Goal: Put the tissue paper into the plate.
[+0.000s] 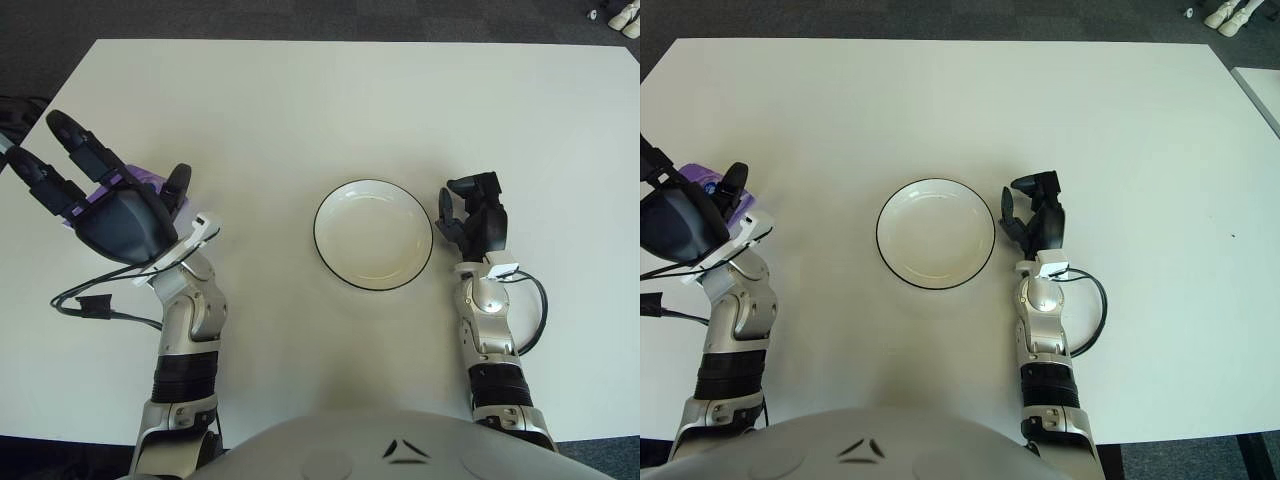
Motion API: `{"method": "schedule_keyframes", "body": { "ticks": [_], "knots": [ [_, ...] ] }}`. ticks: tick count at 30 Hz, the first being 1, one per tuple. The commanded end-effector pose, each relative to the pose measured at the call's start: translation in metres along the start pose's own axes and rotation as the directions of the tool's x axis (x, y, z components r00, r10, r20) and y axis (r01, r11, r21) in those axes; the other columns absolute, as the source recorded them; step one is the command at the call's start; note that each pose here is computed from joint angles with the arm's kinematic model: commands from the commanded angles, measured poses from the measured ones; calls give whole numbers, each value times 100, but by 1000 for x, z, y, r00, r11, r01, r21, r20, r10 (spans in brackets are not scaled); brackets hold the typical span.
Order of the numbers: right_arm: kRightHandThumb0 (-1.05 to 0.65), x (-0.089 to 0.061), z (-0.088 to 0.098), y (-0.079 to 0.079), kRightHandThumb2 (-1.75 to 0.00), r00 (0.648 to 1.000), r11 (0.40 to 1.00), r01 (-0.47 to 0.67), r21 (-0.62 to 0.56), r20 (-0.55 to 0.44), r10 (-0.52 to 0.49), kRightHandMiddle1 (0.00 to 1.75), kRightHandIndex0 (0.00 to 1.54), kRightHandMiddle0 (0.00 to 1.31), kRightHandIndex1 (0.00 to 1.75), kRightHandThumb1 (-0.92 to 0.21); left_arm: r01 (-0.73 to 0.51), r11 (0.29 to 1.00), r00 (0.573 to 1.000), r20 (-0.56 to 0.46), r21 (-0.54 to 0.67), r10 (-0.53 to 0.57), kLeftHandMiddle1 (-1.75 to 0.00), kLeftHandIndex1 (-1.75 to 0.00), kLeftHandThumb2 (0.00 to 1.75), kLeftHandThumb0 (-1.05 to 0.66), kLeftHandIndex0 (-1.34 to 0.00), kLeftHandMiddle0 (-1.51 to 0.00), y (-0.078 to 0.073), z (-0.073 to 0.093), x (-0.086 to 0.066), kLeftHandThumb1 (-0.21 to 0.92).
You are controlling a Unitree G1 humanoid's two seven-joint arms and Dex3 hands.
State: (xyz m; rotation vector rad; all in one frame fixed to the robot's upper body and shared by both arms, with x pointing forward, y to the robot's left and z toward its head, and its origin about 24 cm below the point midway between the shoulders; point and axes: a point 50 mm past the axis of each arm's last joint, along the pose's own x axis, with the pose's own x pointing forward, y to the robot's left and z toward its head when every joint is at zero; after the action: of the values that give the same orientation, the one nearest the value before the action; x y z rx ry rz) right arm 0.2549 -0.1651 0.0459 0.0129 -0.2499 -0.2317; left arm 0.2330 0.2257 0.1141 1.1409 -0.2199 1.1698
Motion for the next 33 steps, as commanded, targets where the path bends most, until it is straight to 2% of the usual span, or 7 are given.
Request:
{"method": "schedule_keyframes", "body": {
  "ticks": [1, 6, 33],
  "knots": [
    [-35, -27, -37, -5, -64, 975, 999, 26, -21, -221, -30, 175, 61, 24, 121, -84, 68, 997, 998, 8, 27, -68, 0, 0, 51, -105, 0, 0, 0, -8, 0, 92],
    [-35, -27, -37, -6, -64, 974, 999, 31, -31, -224, -37, 175, 62, 24, 122, -84, 132, 991, 991, 4, 26, -132, 0, 0, 53, -105, 0, 0, 0, -10, 1, 92],
    [-36, -29, -36, -7, -66, 973, 999, 34, -36, -225, -42, 175, 63, 24, 121, -83, 140, 990, 990, 4, 27, -140, 0, 0, 54, -105, 0, 0, 3, -9, 1, 92]
  ]
}}
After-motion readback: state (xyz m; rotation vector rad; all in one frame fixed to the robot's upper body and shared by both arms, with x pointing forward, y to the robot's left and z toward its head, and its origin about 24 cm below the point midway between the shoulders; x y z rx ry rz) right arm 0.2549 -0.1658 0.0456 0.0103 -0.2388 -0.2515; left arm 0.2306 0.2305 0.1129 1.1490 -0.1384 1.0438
